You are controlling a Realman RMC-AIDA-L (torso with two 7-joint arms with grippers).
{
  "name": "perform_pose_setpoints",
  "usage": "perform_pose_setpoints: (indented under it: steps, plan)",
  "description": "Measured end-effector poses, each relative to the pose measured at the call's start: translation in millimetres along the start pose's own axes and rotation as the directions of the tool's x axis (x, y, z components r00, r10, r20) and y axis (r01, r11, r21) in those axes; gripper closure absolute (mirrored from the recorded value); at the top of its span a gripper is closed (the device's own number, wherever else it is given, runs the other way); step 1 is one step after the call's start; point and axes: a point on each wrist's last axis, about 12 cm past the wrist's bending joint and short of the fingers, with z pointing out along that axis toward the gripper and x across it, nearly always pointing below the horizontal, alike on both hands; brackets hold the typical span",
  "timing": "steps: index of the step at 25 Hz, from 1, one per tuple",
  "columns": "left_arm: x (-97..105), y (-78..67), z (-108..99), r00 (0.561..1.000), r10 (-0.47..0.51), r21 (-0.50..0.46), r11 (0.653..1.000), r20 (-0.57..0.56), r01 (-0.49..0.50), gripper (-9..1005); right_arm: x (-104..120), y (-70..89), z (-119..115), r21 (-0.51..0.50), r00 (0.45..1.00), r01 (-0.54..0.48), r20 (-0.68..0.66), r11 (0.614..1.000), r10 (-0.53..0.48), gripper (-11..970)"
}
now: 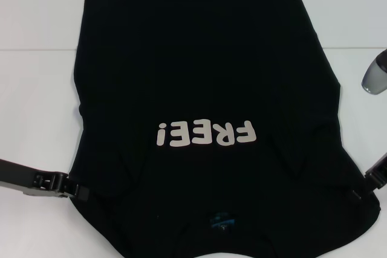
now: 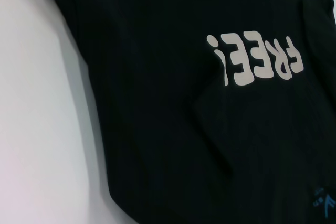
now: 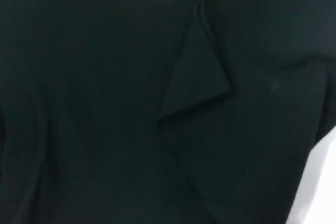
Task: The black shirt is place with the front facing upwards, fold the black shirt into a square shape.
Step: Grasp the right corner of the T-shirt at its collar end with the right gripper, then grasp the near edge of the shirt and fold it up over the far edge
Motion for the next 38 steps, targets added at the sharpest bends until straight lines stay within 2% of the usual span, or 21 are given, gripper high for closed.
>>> perform_pose_setpoints:
  steps: [3, 16, 27, 32, 38]
  plan:
    - [-1, 0.6, 0, 1.000, -0.002, -0.001, 1.000, 0.000, 0.002, 967, 0, 1.9, 3, 0.014, 1.000, 0.007, -0.023, 1.000, -0.006, 168]
    - [1, 1.4, 2, 1.000, 0.002, 0.003, 1.000, -0.004, -0.002, 968, -3, 6.2, 6, 0.011, 1.000, 0.005, -0.025, 1.000, -0.005, 344]
    - [1, 1.6, 2, 1.000, 0.008, 0.006, 1.000, -0.002, -0.008, 968, -2, 6.4, 6, 0.006, 1.000, -0.002, -0.031, 1.000, 0.002, 822]
    - [3, 0.6, 0, 1.000, 0.005, 0.023, 1.000, -0.005, -0.005, 968, 0, 5.8, -1, -0.019, 0.999, 0.001, -0.038, 1.000, -0.002, 916]
    - [7, -2.0, -12, 1.000, -0.016, 0.115, 0.993, -0.024, 0.019, 968, 8, 9.3, -20, -0.092, 0.994, 0.079, -0.069, 0.993, -0.086, 916]
